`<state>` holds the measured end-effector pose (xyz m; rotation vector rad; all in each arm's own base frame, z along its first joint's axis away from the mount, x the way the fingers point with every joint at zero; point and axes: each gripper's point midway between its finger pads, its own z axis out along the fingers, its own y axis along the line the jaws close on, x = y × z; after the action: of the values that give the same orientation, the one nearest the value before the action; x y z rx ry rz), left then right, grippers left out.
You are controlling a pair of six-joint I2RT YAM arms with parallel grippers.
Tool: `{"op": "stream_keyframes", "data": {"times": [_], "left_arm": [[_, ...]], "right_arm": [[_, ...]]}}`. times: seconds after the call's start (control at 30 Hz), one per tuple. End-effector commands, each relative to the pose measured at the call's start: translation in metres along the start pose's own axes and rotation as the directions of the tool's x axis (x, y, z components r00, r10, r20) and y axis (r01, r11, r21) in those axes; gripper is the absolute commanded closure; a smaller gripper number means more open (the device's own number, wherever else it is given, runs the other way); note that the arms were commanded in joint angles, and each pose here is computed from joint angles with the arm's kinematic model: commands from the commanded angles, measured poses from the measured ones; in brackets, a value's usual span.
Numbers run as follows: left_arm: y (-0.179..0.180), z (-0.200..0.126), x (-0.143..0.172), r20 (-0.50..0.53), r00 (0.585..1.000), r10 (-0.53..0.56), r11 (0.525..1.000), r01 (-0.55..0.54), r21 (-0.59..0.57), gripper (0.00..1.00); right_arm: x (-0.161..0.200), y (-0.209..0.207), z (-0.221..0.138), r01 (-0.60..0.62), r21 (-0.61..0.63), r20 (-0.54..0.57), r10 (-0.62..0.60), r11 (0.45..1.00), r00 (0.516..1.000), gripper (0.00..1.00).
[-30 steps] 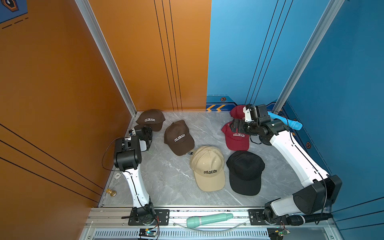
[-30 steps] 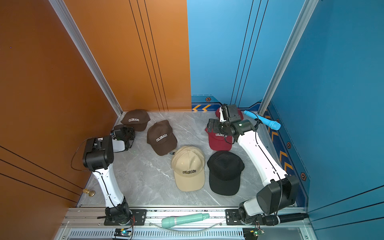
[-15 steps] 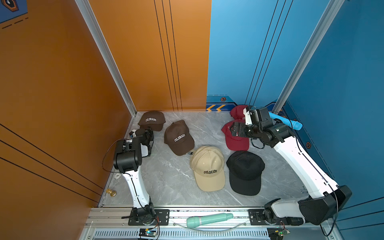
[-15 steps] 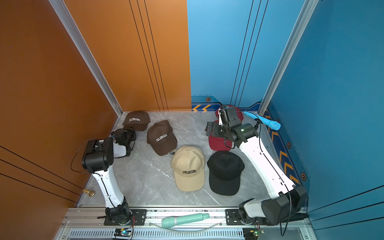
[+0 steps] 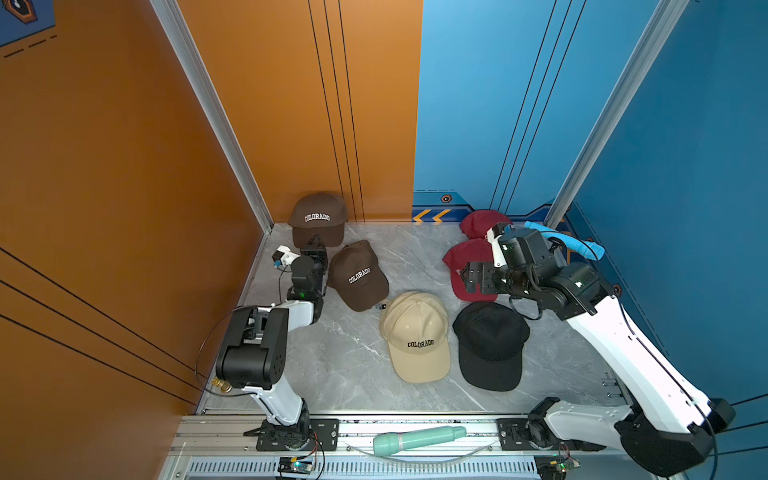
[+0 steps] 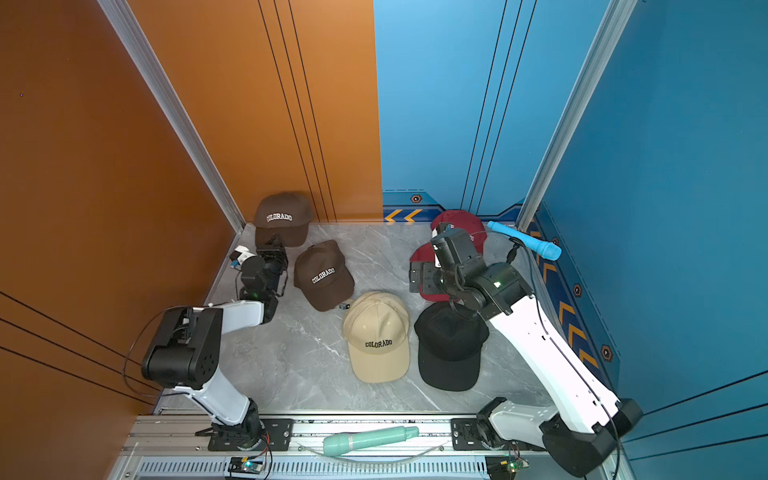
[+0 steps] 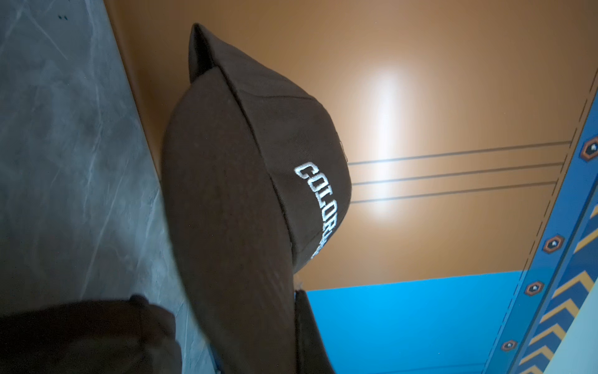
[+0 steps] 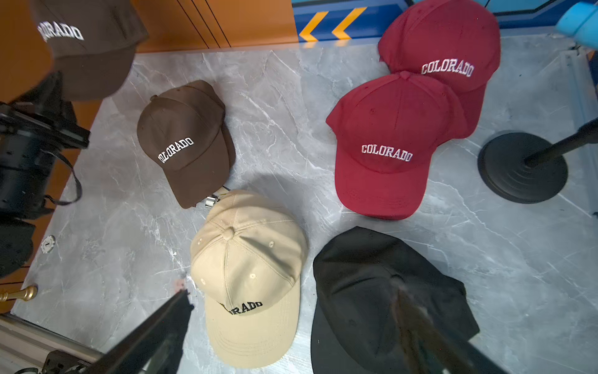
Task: Stack the baseball caps by color
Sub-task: Pick up the baseball cap at the corner of the board.
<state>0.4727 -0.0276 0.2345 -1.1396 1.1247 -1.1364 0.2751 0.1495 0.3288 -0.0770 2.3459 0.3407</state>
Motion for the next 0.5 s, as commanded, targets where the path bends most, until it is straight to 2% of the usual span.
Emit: {"op": "stream_keyframes", "data": {"times": [0.0,0.1,0.23,0.37,0.47], "left_arm": [[-0.008,-0.032,0.019,0.093,0.993,0.071,0.997,-0.071,-0.004,1.0],[-0.006,-0.068,0.049,0.124,0.984,0.13,0.991,-0.126,-0.04,1.0],[-0.002,-0.107,0.06,0.217,0.958,0.188,0.981,-0.172,-0.093,1.0],[0.002,-0.119,0.069,0.279,0.943,0.184,0.98,-0.156,-0.12,1.0],[0.005,-0.114,0.075,0.319,0.927,0.196,0.977,-0.159,-0.139,1.0]], "right_arm": [[0.013,-0.023,-0.023,-0.004,0.045,0.0,0.004,0.999,1.0,0.0],[0.021,-0.032,-0.037,-0.016,0.021,-0.021,0.016,1.0,1.0,0.0],[0.036,-0.035,-0.052,-0.051,-0.036,-0.039,0.05,0.998,0.998,0.0],[0.053,-0.031,-0.06,-0.089,-0.099,-0.059,0.084,0.991,0.995,0.0],[0.064,-0.029,-0.061,-0.107,-0.127,-0.076,0.098,0.986,0.992,0.0]]}}
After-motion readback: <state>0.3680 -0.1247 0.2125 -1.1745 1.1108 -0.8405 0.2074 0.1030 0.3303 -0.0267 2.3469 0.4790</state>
